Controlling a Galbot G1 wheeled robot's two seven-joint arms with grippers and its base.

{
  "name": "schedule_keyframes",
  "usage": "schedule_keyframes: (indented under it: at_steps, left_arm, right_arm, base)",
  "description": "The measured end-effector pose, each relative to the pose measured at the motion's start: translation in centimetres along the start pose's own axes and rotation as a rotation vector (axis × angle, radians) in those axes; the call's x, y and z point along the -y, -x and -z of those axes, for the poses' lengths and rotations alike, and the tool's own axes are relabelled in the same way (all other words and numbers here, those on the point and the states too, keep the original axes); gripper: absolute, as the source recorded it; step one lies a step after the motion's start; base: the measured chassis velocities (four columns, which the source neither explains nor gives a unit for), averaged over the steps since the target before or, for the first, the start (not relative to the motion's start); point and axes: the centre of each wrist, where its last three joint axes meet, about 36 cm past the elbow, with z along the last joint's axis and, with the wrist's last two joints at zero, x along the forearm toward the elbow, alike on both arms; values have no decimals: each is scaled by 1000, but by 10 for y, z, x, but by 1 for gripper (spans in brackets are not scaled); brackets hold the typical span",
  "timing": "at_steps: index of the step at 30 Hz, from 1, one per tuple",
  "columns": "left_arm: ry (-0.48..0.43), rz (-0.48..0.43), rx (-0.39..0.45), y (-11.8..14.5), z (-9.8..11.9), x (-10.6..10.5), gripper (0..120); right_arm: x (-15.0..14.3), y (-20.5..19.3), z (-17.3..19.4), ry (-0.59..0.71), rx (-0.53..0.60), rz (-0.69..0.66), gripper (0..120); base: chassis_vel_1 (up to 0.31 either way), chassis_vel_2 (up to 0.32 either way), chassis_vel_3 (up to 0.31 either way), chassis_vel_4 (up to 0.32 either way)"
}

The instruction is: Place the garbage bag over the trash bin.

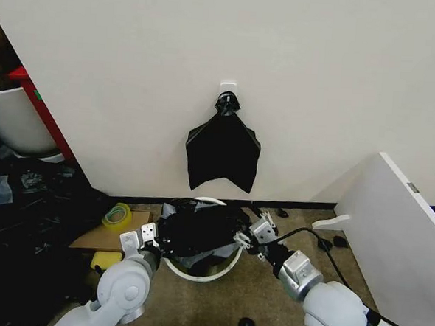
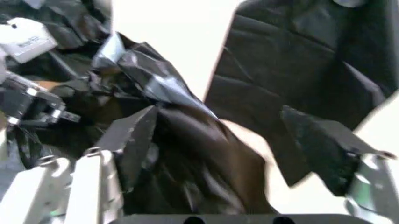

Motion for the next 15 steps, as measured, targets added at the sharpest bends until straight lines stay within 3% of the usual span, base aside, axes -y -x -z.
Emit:
schedule_keyframes:
  at_steps: [3,7,12,15]
  left_arm:
    - [56,-28,9,-4,0,1,0]
    - [105,-48,15,-4,0,0,0]
    - [133,-51,27,-4,-3,-1,0]
    - [145,-61,29,-5,-4,0,0]
  right_arm:
    - [7,12,-3,-32,12,75,93]
    - [7,24,-15,-94,4,142,100]
    - [4,33,-20,-107,0,162,98]
    - [0,47,-24,-130,-1,175,84]
  base:
    - [0,0,0,0]
    - [0,0,0,0]
    - [0,0,0,0]
    - [0,0,0,0]
